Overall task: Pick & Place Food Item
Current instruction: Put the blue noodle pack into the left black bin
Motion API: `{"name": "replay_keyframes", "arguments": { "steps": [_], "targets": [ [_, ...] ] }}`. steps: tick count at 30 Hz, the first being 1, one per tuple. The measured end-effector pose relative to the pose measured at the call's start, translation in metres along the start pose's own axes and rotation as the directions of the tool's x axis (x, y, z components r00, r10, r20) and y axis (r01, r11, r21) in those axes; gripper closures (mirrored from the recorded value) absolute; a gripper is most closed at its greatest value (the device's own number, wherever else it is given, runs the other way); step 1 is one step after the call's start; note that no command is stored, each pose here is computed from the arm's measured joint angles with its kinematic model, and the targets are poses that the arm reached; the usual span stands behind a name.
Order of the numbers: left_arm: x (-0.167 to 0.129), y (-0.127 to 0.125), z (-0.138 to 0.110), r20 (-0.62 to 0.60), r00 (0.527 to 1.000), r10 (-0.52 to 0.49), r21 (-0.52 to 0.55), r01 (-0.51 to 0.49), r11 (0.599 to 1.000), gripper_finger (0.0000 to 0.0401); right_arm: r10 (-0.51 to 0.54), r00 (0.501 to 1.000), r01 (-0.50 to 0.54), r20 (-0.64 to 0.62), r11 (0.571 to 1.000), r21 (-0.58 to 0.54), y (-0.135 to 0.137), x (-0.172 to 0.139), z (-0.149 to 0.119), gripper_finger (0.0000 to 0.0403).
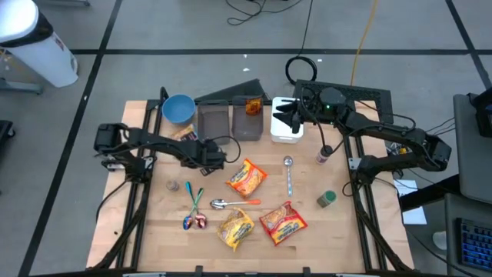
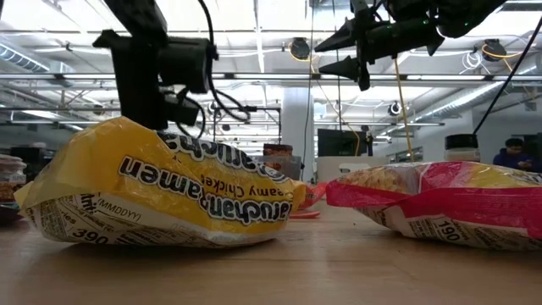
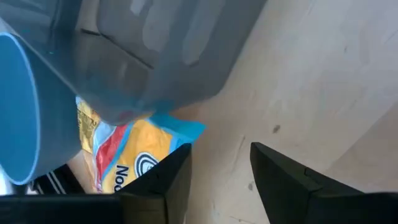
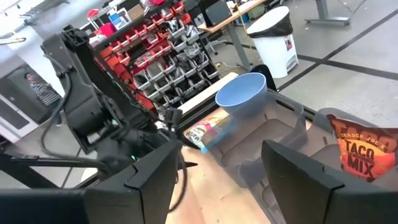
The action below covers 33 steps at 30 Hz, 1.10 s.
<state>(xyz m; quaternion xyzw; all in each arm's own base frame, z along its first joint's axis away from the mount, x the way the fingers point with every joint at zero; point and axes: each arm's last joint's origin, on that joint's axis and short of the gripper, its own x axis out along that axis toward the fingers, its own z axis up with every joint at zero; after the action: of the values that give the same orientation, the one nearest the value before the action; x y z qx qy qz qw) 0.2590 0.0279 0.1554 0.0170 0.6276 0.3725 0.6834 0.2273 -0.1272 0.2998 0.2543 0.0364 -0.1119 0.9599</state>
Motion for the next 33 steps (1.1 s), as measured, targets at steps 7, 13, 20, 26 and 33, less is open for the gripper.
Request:
{"name": "replay_keyframes", "arguments": {
  "steps": [7, 13, 20, 26, 33],
  "targets": [
    [0.014, -0.006, 0.001, -0.004, 0.994, 0.112, 0.029, -0.112, 0.993, 0.0240, 0.001, 1.000, -0.001, 0.001, 1.000, 0.022, 0.000, 0.000, 0.000, 0.0177],
    [0.020, -0.001, 0.003, -0.020, 0.991, 0.131, -0.001, -0.131, 0.991, 0.0241, 0.003, 1.000, -0.003, 0.005, 1.000, 0.024, 0.000, 0.000, 0.000, 0.0177],
    [0.028, 0.003, 0.001, -0.063, 0.994, 0.092, -0.034, -0.094, 0.995, 0.0296, 0.002, 1.000, -0.003, 0.005, 0.999, 0.039, 0.000, 0.000, 0.000, 0.0177],
    [0.030, 0.003, -0.001, -0.100, 0.995, 0.030, -0.047, -0.035, 0.998, 0.0390, 0.003, 1.000, -0.003, 0.004, 0.999, 0.052, 0.000, 0.000, 0.000, 0.0177],
    [0.011, 0.004, -0.003, -0.115, 0.982, -0.147, -0.057, 0.141, 0.988, 0.0396, 0.001, 1.000, -0.002, 0.004, 0.998, 0.068, 0.000, 0.000, 0.000, 0.0177]
  ]
}}
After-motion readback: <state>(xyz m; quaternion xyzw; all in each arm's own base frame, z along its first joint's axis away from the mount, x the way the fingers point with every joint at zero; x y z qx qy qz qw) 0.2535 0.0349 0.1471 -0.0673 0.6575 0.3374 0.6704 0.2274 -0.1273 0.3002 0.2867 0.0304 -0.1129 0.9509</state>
